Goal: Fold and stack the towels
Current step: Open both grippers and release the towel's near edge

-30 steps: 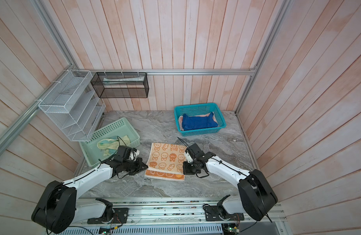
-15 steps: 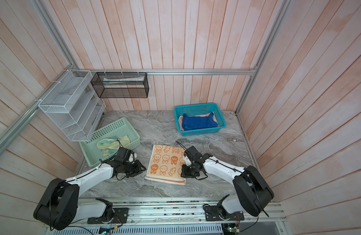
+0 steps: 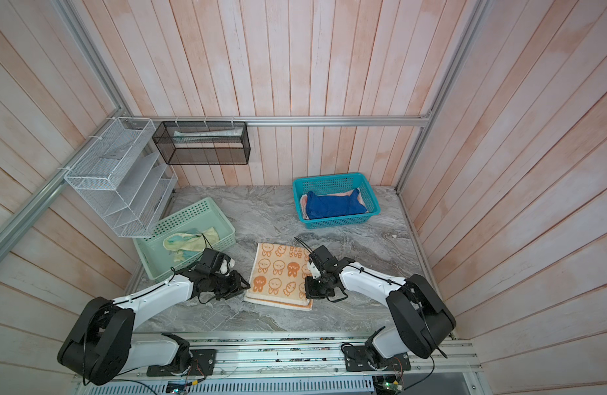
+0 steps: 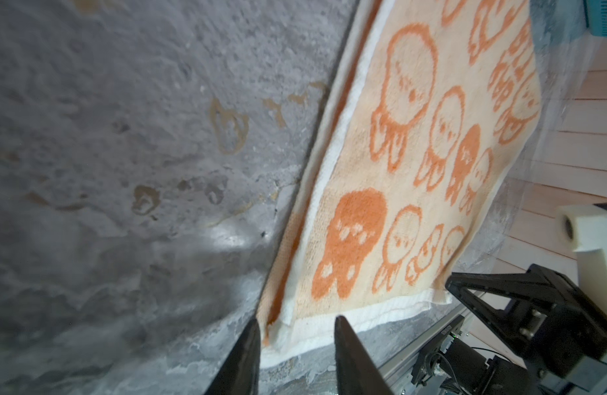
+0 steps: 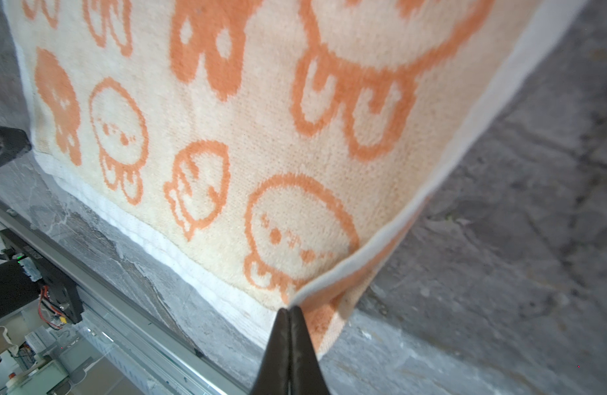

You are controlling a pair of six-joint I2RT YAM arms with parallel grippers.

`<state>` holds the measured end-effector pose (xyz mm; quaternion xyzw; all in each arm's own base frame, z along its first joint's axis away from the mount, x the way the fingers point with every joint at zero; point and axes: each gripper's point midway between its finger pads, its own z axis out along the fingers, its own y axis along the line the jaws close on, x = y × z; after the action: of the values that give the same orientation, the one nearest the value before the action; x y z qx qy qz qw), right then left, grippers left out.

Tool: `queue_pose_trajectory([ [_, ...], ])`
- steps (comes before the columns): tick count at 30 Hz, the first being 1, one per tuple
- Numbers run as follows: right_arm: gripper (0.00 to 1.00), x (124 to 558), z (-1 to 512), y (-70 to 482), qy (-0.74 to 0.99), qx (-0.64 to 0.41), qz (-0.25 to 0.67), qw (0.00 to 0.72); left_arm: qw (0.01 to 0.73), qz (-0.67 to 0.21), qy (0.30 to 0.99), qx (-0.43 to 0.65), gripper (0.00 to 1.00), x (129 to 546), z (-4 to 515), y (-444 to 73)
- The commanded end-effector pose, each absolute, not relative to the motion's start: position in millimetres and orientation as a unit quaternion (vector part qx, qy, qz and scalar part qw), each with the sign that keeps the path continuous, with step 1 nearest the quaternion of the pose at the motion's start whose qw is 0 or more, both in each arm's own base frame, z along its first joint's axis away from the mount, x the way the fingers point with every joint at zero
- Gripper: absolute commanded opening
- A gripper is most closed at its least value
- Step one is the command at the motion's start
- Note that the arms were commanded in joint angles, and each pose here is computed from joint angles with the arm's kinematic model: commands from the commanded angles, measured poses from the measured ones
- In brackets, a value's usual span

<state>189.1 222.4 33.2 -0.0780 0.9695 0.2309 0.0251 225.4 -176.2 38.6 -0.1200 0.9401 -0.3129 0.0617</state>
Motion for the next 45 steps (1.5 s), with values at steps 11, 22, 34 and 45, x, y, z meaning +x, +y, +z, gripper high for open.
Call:
queue_pose_trajectory([
  [11,0.00,194.4,33.5,223.2,0.971,-0.087,0.221,0.031,0.034,-0.343,0.931,-0.118,0.32,220.2,27.5,-191.0],
  [22,0.00,204.4,68.5,221.1,0.971,-0.086,0.215,0.055,0.068,-0.349,0.929,-0.103,0.00,232.3,61.2,-192.5],
  [34,0.00,156.3,57.6,223.6,0.962,-0.053,0.268,0.023,0.037,-0.329,0.935,-0.131,0.00,194.4,39.4,-172.3],
  [45,0.42,167.8,38.2,206.5,0.977,-0.082,0.192,0.029,0.026,-0.273,0.954,-0.123,0.35,191.2,24.9,-156.8],
])
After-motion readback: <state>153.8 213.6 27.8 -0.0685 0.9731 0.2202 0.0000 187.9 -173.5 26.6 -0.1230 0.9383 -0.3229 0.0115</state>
